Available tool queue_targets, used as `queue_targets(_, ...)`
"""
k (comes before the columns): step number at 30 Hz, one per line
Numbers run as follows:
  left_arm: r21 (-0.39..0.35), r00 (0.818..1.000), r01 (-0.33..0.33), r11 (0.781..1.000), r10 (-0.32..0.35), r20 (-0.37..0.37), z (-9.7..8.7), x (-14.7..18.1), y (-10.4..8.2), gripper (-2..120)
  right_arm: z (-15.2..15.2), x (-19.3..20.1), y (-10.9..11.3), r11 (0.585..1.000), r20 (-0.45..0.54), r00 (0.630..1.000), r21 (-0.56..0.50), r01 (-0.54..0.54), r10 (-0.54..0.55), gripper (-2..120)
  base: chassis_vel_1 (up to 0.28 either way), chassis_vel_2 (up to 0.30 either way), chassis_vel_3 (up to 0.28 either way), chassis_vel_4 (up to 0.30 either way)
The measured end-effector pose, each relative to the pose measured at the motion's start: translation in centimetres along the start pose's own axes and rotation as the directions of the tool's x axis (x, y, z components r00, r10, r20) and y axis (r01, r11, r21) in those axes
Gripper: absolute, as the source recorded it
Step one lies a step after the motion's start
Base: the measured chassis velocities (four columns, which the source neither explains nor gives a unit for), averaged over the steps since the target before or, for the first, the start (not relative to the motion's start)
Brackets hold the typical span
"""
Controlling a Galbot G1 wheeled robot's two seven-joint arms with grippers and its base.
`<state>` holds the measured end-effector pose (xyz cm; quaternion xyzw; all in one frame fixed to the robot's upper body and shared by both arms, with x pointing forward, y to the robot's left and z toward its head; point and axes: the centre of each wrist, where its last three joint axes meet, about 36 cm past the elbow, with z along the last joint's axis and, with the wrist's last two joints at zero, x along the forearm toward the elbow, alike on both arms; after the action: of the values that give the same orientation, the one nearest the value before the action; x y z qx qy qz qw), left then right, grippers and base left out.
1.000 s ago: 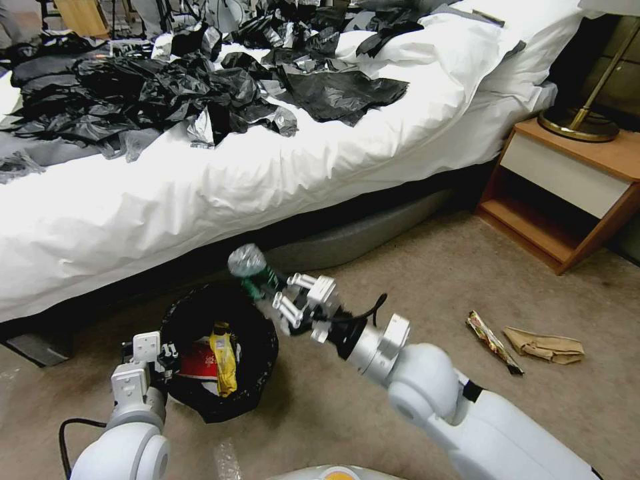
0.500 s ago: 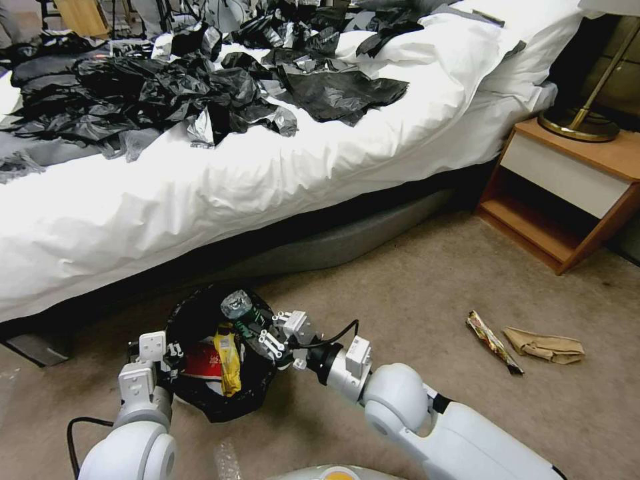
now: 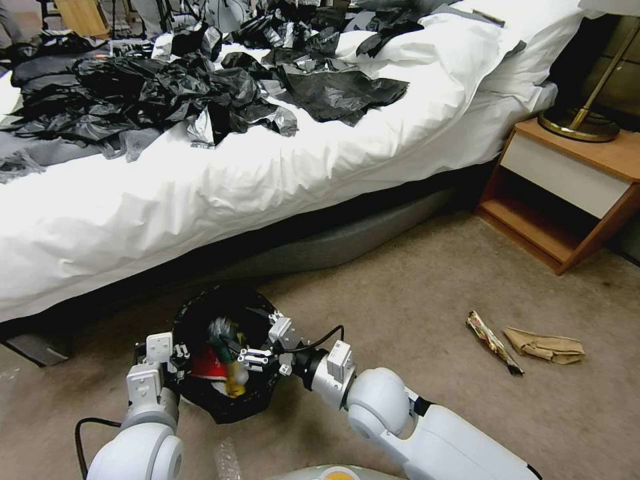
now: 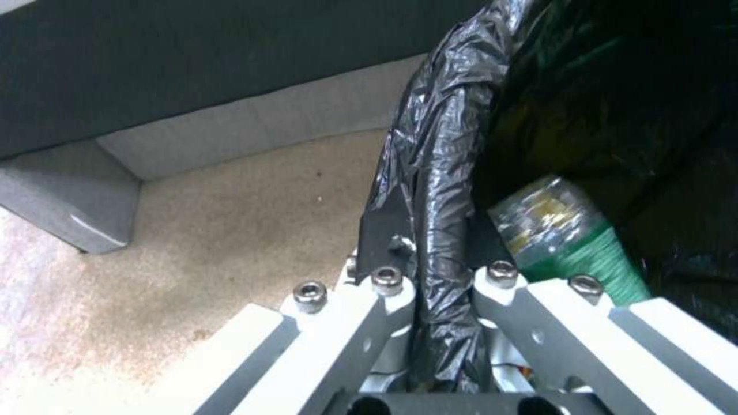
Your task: Pick up the trash bin, then pick up the garbage from the floor and place it into the trash bin.
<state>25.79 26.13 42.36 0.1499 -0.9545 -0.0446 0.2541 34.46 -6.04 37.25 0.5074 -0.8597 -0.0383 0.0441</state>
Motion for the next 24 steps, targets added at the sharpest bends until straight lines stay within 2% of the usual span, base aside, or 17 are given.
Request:
queue_targets(1,0.0,1.0,0.0,1.0,0.0,0.0,0.0,0.0,0.0,1,0.0,0.0,0.0,1.0,0.0,1.0,0.0,0.0,0.0,88,0.0,0.0,0.0,0.0)
queue_targets(4,-0.001,1.0,-0.006,1.0,0.006,0.001,0.0,0.0,-0.2,1,-0.1,0.1,-0.2,1.0,0.002,1.0,0.004,-0.006,0.006,99,0.0,0.0,0.0,0.0)
queue_targets(13,-0.005,1.0,-0.007,1.0,0.007,-0.004,0.1,-0.3,-0.4,1,-1.4,0.3,-0.5,1.0,0.036,0.999,0.02,-0.021,0.021,100,0.0,0.0,0.0,0.0)
queue_targets(20,-0.014,1.0,0.001,1.0,-0.001,-0.013,0.4,-0.7,0.0,1,-5.1,1.4,-0.6,0.995,0.164,0.986,0.087,-0.053,0.038,100,0.0,0.0,0.0,0.0)
queue_targets(23,-0.019,1.0,0.003,1.0,-0.003,-0.016,0.5,-0.8,0.1,1,-8.0,3.2,-0.5,0.988,0.248,0.966,0.109,-0.11,0.08,100,0.0,0.0,0.0,0.0)
queue_targets(24,-0.019,1.0,0.003,1.0,-0.003,-0.016,0.5,-0.8,0.1,1,-8.0,3.2,-0.5,0.988,0.248,0.966,0.109,-0.11,0.08,100,0.0,0.0,0.0,0.0)
